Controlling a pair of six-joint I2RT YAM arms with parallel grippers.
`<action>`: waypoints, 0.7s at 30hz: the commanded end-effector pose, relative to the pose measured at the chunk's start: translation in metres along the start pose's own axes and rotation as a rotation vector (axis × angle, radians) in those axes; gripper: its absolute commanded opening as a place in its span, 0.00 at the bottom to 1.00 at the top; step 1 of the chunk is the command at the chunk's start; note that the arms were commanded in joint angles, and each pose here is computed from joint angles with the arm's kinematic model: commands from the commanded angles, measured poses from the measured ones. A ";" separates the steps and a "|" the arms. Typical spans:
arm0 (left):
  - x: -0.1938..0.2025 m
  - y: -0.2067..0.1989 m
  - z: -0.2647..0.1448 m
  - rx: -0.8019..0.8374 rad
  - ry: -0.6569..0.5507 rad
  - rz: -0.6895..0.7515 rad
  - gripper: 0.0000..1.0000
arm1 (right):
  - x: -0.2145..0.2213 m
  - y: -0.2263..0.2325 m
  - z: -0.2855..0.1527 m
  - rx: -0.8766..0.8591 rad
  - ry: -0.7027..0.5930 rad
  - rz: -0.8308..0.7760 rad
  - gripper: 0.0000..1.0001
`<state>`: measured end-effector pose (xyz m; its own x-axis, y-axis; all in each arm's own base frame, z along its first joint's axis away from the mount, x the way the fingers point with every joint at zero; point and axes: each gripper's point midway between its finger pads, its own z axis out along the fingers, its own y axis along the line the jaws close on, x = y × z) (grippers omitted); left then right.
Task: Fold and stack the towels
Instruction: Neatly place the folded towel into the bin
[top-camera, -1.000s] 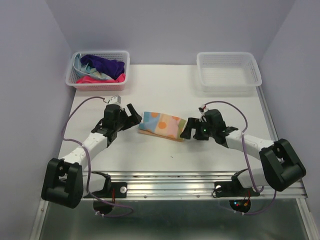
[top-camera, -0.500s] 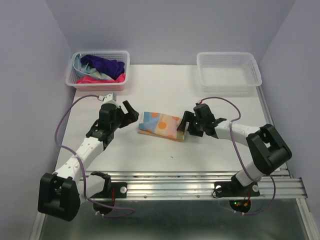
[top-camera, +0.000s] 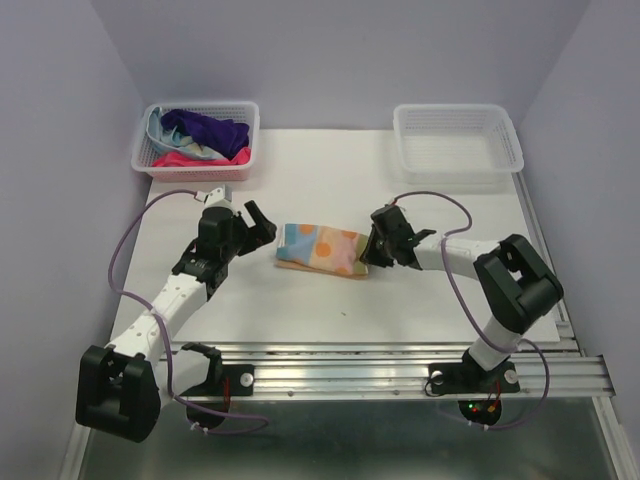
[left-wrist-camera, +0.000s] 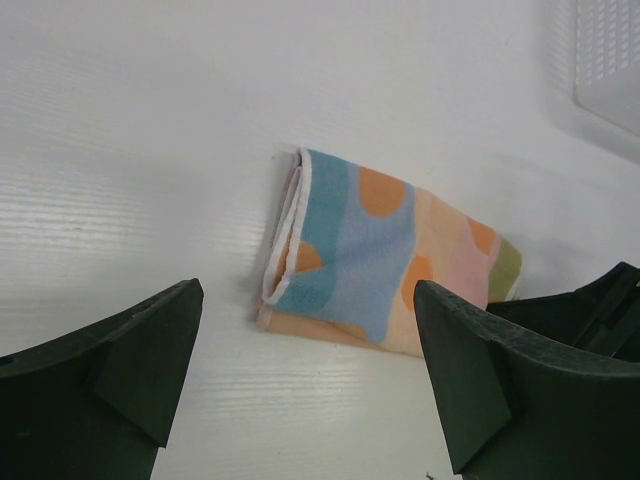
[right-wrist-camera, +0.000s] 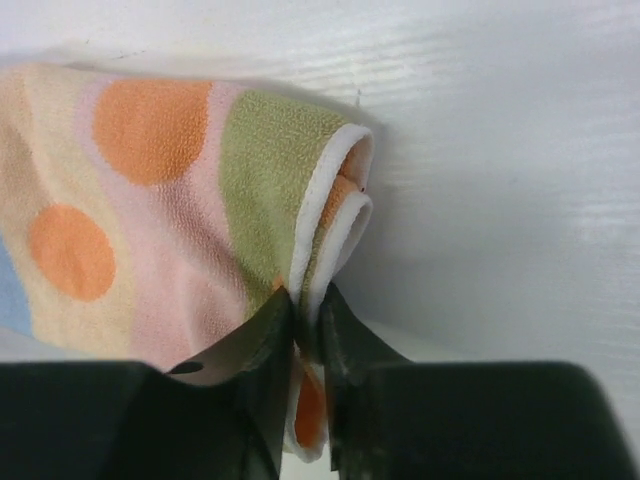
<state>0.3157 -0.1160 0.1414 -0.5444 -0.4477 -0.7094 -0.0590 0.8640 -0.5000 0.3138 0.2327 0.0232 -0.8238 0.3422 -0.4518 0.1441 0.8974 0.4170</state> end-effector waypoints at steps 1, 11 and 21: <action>-0.008 -0.004 -0.002 0.004 -0.028 0.012 0.99 | -0.003 -0.015 0.014 0.110 -0.003 -0.095 0.13; -0.013 0.007 -0.006 -0.052 -0.060 0.021 0.99 | -0.117 0.009 0.008 0.311 -0.180 -0.565 0.01; -0.020 0.024 -0.001 -0.151 -0.101 0.013 0.99 | -0.252 0.005 -0.008 0.476 -0.335 -0.739 0.01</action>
<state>0.3185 -0.0923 0.1362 -0.4968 -0.4547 -0.7392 -0.1616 0.8853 -0.4360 0.4766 0.1860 0.0965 -0.6743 -0.2509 -0.6946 -0.1174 0.9650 -0.2346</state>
